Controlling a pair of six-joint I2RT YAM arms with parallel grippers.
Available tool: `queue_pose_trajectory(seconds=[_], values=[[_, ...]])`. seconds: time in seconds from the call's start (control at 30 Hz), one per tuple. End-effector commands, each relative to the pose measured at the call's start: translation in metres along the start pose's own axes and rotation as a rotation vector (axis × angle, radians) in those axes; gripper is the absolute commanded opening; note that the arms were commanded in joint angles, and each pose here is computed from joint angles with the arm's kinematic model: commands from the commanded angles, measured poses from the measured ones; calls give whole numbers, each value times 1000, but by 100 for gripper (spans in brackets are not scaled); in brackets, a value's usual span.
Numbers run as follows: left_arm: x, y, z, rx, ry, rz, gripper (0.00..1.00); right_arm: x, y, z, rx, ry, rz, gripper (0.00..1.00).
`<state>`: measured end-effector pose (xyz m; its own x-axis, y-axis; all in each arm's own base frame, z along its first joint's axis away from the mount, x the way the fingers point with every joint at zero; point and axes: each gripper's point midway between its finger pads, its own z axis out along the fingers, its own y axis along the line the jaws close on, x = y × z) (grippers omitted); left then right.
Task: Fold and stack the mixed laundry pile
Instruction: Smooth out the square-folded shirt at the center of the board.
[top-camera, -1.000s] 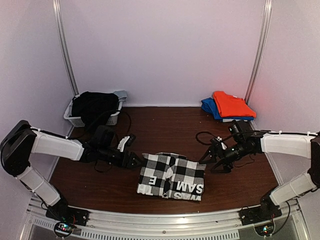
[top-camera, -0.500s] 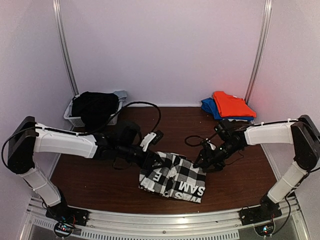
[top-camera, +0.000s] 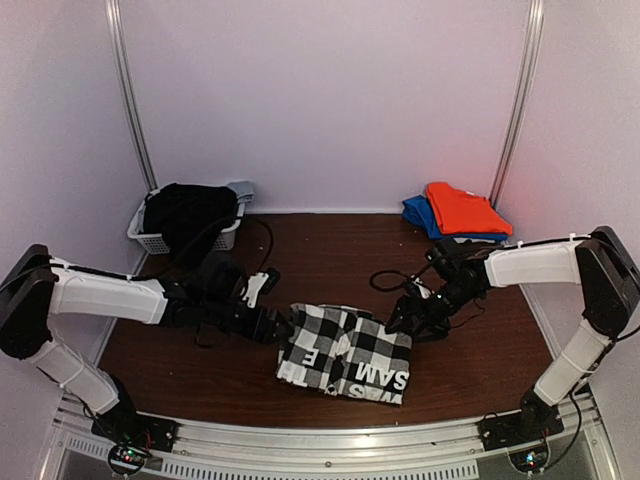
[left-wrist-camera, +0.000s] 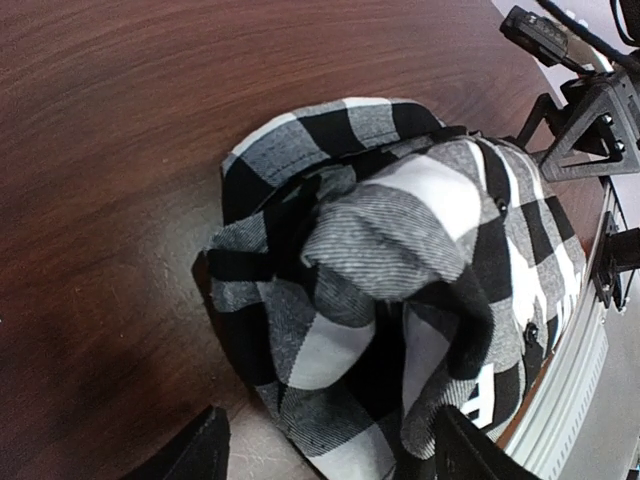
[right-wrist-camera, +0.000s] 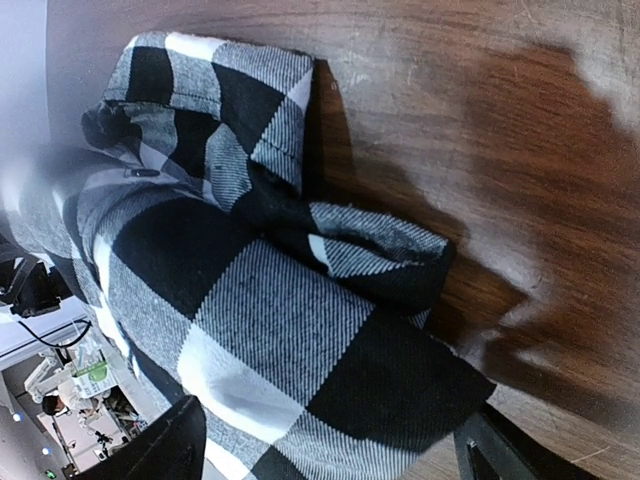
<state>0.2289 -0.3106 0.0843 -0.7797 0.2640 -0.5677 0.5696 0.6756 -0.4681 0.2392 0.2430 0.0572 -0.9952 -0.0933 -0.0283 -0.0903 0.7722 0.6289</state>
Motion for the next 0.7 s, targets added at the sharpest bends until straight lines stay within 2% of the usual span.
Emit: queue_pose_trajectory(seconds=[0.0, 0.2, 0.43, 0.5, 0.57, 0.67], values=[[-4, -9, 10, 100, -16, -33, 72, -16, 10, 0, -42, -65, -44, 87], [-33, -27, 8, 201, -119, -4, 72, -36, 23, 4, -80, -95, -148, 85], [-71, -1, -3, 131, -168, 4, 74, -45, 8, 2, -68, -125, -181, 83], [-80, 2, -5, 135, -178, 19, 79, -47, 0, -6, -65, -145, -167, 84], [-85, -6, -2, 161, -147, 78, 92, -50, -3, -17, -72, -168, -159, 87], [-90, -15, 5, 195, -73, 163, 96, -66, 5, -40, -88, -227, -187, 87]])
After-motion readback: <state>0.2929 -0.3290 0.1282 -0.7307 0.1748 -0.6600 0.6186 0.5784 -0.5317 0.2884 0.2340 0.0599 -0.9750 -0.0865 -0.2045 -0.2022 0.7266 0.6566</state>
